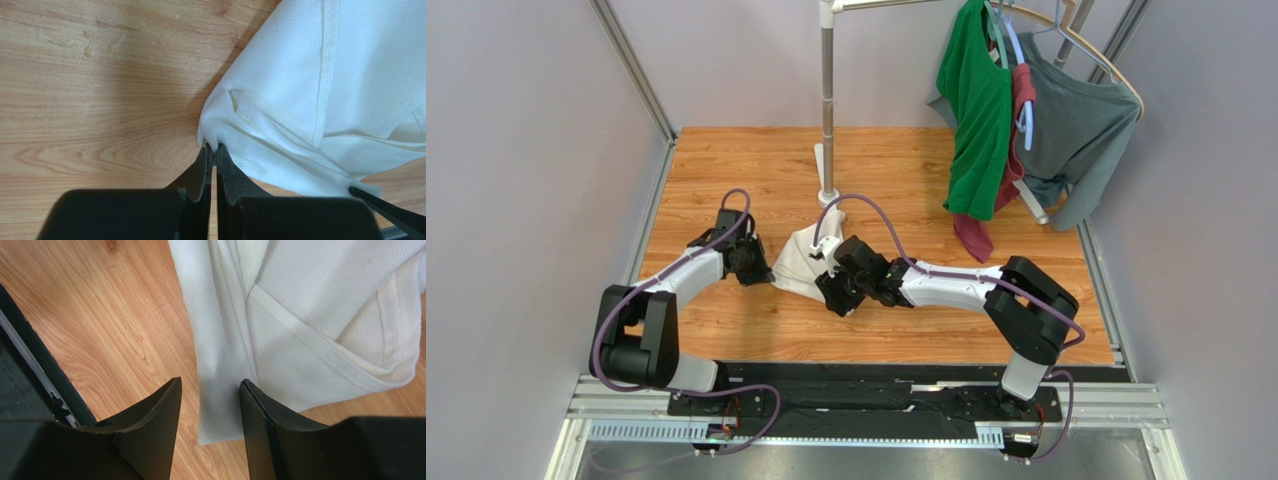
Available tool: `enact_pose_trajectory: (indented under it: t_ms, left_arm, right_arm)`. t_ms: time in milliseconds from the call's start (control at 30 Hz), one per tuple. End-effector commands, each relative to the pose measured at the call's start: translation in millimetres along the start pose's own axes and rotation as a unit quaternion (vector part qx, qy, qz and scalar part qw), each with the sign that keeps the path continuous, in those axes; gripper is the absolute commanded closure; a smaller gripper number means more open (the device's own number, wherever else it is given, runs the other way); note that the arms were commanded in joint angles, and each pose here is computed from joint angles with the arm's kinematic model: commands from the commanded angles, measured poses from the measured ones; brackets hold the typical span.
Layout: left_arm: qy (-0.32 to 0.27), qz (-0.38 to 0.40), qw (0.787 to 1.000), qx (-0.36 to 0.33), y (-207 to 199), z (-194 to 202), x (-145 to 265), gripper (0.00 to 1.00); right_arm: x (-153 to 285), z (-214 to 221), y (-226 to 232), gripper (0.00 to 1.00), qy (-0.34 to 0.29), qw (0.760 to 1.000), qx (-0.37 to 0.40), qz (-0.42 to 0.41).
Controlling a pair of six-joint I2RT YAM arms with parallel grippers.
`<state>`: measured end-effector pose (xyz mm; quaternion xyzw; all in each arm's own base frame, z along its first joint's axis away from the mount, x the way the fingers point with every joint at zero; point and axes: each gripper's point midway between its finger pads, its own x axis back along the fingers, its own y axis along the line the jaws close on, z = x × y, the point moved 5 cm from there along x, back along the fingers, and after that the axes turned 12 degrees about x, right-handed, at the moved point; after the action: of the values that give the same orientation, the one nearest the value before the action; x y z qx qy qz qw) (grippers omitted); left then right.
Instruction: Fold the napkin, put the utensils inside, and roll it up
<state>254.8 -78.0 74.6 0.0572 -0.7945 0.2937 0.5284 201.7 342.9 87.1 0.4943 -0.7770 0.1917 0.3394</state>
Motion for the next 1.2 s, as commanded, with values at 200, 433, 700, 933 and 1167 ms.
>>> enact_pose_trajectory:
  t_ms: [200,433,700,933,1167]
  left_arm:
    - [-0.005,-0.016,1.0,-0.013,0,-4,4,1.0]
    - [-0.015,-0.001,1.0,-0.015,-7,-9,12,0.99]
    - [-0.071,0.017,0.997,-0.014,-14,-18,39,0.52]
    - [-0.12,0.019,0.993,-0.008,-4,-15,52,0.45]
    - [-0.185,0.016,0.983,0.011,13,-8,70,0.45]
  right_arm:
    - [2,8,1,0.77,-0.003,0.999,-0.007,0.038]
    - [-11,25,5,0.94,0.017,0.999,-0.047,-0.021]
    - [-21,46,1,1.0,0.015,0.98,-0.144,-0.139]
    - [-31,57,-2,1.0,0.028,0.961,-0.206,-0.182]
    - [-32,61,-9,1.0,0.057,0.955,-0.233,-0.173]
